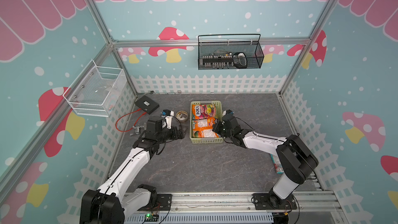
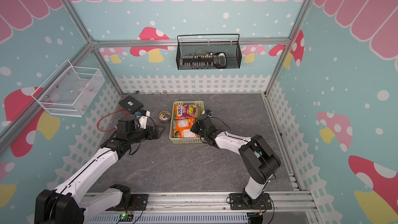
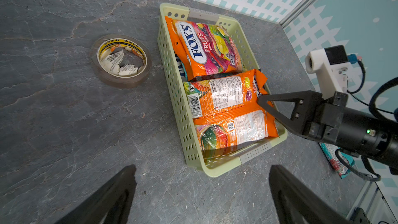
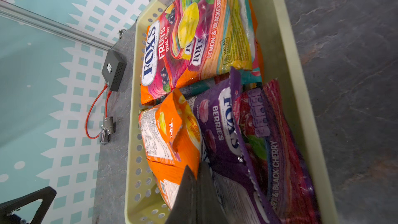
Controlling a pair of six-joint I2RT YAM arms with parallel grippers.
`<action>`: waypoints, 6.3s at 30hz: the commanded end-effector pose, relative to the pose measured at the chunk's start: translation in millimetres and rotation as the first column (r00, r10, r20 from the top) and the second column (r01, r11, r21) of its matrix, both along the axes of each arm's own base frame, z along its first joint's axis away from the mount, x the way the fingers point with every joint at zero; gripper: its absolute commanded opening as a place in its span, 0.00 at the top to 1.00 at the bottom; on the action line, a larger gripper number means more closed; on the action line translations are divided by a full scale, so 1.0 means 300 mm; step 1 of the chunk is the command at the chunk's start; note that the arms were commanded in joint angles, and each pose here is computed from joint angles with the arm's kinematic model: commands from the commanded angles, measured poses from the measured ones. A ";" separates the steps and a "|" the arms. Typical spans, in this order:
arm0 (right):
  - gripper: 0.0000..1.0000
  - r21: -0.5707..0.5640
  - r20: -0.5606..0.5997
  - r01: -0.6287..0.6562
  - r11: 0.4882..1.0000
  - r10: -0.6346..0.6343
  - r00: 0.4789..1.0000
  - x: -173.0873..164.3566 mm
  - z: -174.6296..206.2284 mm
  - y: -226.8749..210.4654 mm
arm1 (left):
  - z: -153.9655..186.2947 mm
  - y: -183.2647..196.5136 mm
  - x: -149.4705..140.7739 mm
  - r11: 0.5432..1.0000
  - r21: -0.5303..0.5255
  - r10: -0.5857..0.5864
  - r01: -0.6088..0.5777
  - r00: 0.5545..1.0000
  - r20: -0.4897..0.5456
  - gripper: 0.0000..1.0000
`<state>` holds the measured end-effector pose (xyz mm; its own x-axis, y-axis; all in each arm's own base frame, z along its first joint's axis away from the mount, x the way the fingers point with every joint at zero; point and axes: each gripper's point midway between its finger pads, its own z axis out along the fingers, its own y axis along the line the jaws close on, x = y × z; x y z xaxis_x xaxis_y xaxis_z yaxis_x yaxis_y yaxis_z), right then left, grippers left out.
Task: Put the candies in the basket
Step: Place the candy in the basket, then move the candy to the center of the board, then pick up the candy at the center of the board.
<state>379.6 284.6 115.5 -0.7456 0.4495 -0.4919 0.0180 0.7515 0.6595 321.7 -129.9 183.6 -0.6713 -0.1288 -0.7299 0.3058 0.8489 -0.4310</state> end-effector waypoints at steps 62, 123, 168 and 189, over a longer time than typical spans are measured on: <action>0.30 -0.518 -0.238 0.839 0.166 -0.970 0.046 -0.827 -0.092 -1.349 | 0.114 -0.268 -0.194 0.945 -0.186 -0.274 0.268 0.962 -0.003 0.11; 0.96 -0.082 -0.147 0.600 0.796 -0.605 0.783 -0.342 -0.242 -1.178 | 0.090 -0.247 -0.109 0.974 -0.111 -0.198 0.195 0.980 -0.012 0.01; 1.00 0.031 0.007 0.659 0.751 -0.660 0.751 -0.299 -0.152 -1.220 | 0.053 -0.231 -0.059 0.980 -0.023 -0.199 0.200 0.979 0.042 0.01; 1.00 -0.126 0.364 0.220 0.967 -0.161 0.917 -0.030 0.607 -0.840 | 0.069 -0.171 0.013 0.987 -0.127 -0.103 0.098 0.994 -0.032 0.07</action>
<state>366.0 6.7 280.8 -0.3894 0.5302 -0.7531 0.0499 0.8286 0.5576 319.0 -181.9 188.6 -0.7247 -0.1164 -0.6792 0.3626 0.7737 -0.5196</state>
